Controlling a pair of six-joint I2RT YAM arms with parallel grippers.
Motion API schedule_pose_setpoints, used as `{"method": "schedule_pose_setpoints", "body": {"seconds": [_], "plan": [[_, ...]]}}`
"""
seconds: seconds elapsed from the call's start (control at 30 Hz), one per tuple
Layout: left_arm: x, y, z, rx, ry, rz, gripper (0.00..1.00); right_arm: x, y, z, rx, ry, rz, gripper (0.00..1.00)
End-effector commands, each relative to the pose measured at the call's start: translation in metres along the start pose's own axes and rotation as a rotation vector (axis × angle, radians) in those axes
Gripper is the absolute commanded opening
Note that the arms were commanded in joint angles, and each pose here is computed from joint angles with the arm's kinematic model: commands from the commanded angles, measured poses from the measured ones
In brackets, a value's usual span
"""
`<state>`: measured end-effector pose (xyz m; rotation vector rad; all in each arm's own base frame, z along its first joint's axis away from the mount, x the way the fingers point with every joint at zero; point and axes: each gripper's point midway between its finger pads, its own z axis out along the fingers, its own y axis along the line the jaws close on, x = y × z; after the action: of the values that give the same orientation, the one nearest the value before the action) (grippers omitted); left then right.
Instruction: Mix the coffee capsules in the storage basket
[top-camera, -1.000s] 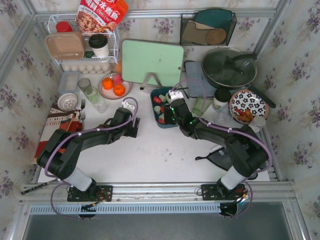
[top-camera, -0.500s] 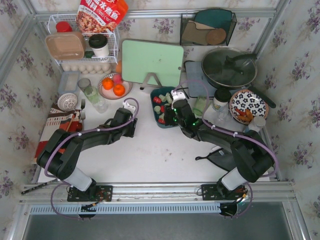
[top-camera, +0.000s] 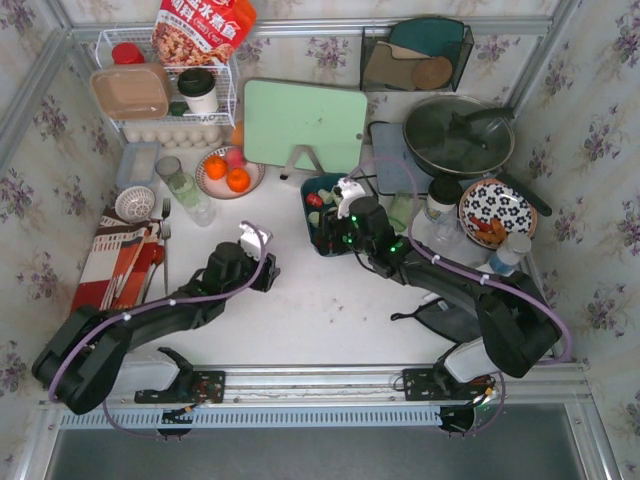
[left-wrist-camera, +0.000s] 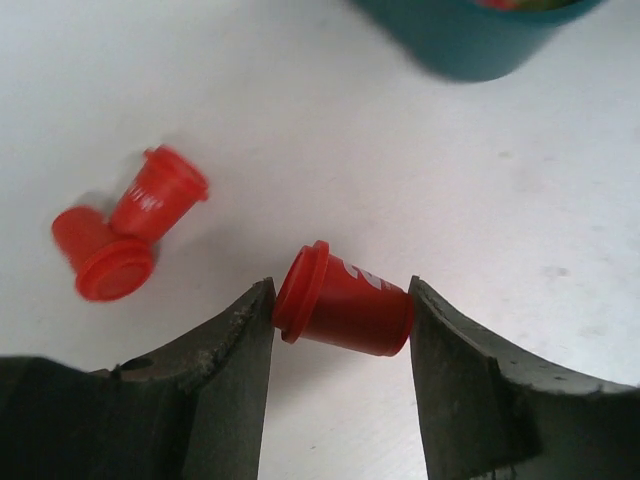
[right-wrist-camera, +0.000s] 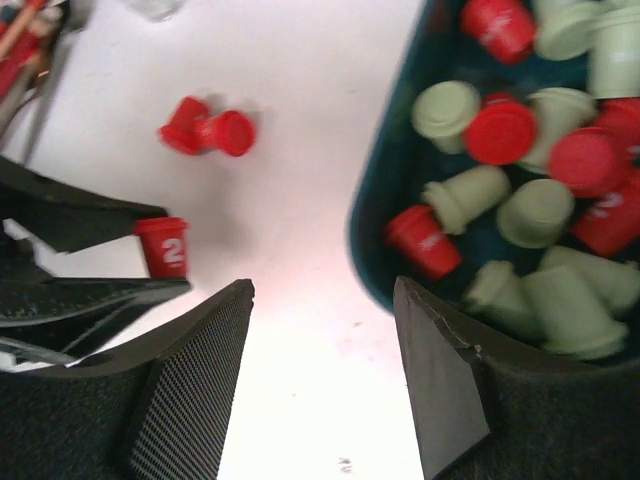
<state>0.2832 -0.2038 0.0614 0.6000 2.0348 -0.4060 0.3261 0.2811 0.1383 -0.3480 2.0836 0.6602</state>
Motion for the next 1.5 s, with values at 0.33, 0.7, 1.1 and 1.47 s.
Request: {"method": "schedule_pose_setpoints", "body": {"seconds": [0.33, 0.7, 1.1, 1.47], "plan": [[-0.066, -0.072, -0.037, 0.341, -0.431, 0.215, 0.48, 0.035, 0.096, -0.006, -0.379, 0.12, 0.032, 0.66], [-0.066, -0.084, -0.043, 0.373, -0.451, 0.272, 0.5, 0.066, 0.111, -0.005, -0.472, 0.222, 0.04, 0.62], [-0.066, -0.067, -0.037, 0.269, -0.396, 0.229, 0.67, 0.062, 0.098, 0.0, -0.377, 0.199, 0.049, 0.13], [-0.068, -0.016, -0.039, -0.017, -0.36, 0.13, 0.9, -0.004, 0.015, -0.001, 0.085, -0.082, 0.006, 0.05]]}}
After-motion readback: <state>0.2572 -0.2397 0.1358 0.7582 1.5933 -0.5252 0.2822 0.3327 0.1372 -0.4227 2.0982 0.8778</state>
